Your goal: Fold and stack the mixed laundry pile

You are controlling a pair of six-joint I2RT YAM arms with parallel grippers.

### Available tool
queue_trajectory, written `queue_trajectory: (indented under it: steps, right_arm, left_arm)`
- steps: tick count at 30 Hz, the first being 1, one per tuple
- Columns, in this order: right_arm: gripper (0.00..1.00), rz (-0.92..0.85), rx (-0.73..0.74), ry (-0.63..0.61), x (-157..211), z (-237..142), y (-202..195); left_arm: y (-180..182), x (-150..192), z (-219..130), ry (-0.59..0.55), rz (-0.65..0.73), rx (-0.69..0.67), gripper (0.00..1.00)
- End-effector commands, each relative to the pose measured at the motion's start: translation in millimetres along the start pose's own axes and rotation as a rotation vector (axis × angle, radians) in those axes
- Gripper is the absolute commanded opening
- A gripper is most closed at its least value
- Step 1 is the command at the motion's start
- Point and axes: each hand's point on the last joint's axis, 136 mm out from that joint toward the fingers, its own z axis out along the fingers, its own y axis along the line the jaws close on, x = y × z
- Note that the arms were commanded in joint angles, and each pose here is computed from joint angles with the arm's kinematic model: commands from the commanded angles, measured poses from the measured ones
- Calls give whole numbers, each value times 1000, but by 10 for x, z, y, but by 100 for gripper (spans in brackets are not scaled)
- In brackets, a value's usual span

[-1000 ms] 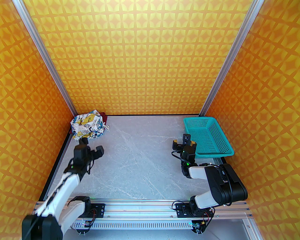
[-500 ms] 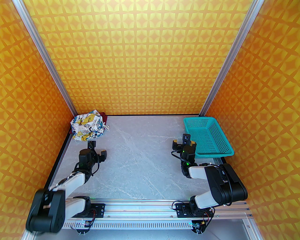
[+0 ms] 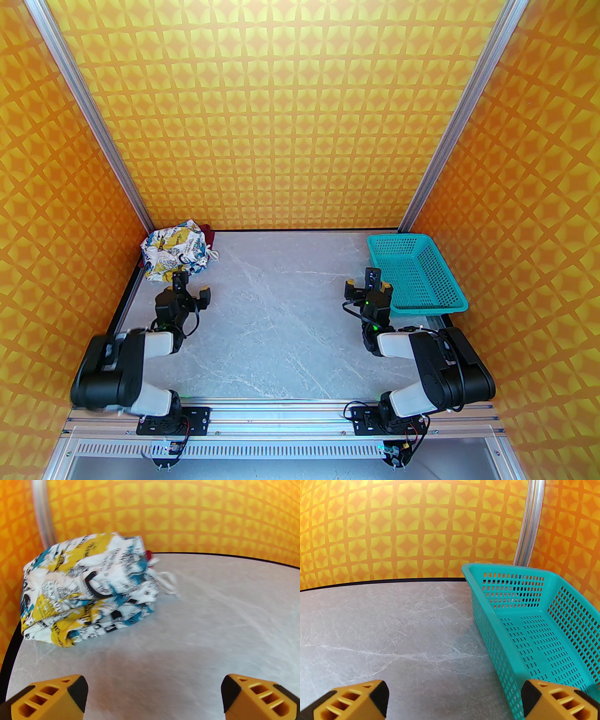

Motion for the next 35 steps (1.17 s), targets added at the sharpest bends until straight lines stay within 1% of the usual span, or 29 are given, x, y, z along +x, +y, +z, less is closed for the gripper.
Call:
queue_trajectory:
  steps: [1,3,5,6,8,9,10,11,12,26,28,30,35]
  right_arm:
    - [98,16,-5,46,106,15,3]
    - [98,16,-5,47,106,16,2]
    - [98,17,-6,45,102,17,6]
    - [98,16,-7,46,104,17,7]
    - [99,17,-7,45,100,18,7]
    - [99,15,-12,48,111,19,17]
    - [98,1,-44,48,107,21,72]
    - [99,-22,-112,50,105,18,189]
    - [98,-25,-125,49,102,11,207]
    - [98,-24,-124,46,100,11,200]
    - [98,-25,-133,57,110,27,219]
    - [98,3,-172,83,132,72,209]
    - [99,1,-172,74,120,65,198]
  left_arm:
    - [10,-202,-3,-80,-24,22,99]
    - [7,-197,-1,-80,-23,25,99]
    - [-51,-186,8,-68,-13,61,99]
    - [-80,-195,-6,-80,-6,87,99]
    - [-185,-215,-56,-104,4,183,99]
    - [-188,-224,-61,-110,3,191,99]
    - [-190,-209,-61,-103,4,192,99]
    - [-187,-216,-62,-106,4,191,99]
    - [-187,-216,-63,-108,5,191,99]
    - [-208,-217,-67,-108,13,193,99]
    - [-203,-216,-67,-108,13,192,99]
    - [-206,-214,-68,-108,13,192,99]
    - [-205,-215,-66,-107,13,191,99]
